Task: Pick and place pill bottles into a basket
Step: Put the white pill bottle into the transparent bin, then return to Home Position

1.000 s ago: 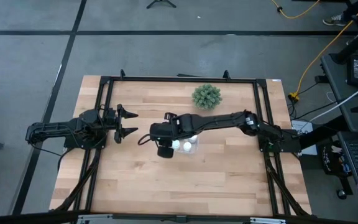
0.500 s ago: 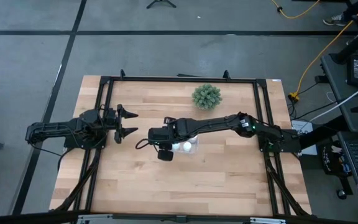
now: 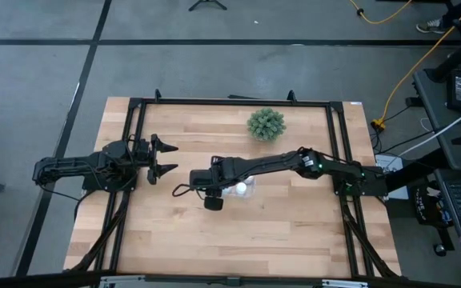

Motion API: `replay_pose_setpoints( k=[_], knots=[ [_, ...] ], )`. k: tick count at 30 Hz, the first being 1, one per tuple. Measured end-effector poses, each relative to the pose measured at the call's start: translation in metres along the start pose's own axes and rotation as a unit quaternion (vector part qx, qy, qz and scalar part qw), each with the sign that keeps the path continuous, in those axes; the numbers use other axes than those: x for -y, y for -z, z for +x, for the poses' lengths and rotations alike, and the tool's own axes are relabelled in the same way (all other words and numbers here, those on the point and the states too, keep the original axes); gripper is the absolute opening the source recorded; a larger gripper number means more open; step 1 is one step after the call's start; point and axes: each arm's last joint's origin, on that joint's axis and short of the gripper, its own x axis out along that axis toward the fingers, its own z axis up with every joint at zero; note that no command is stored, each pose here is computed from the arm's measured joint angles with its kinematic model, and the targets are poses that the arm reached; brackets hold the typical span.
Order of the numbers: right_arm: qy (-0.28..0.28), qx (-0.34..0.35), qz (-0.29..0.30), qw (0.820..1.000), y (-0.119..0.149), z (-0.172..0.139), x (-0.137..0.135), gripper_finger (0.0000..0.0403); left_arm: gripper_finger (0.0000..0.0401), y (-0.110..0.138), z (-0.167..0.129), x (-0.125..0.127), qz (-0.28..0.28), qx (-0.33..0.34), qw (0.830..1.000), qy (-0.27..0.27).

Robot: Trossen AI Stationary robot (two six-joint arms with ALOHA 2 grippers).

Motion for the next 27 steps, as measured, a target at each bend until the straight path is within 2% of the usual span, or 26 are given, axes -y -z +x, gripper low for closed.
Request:
replay_pose_setpoints(
  k=[12,19,21,27],
  knots=[
    [-0.015,-0.015,-0.001,1.0,0.002,0.022,-0.002,0.0148,0.0327,0.001,0.0,0.0,0.0,-0.004,1.0,-0.001],
    [-0.019,-0.017,0.009,1.0,0.002,0.022,-0.002,0.0149,0.0329,0.001,0.0,0.0,0.0,-0.004,1.0,-0.001],
    [-0.018,-0.018,0.021,0.999,0.002,0.022,-0.001,0.017,0.0327,0.001,0.0,0.0,0.0,-0.004,1.0,-0.001],
    [-0.032,-0.038,0.043,0.998,0.005,0.025,-0.002,0.0305,0.0329,0.001,0.0,0.0,0.0,-0.005,1.0,-0.001]
  ],
)
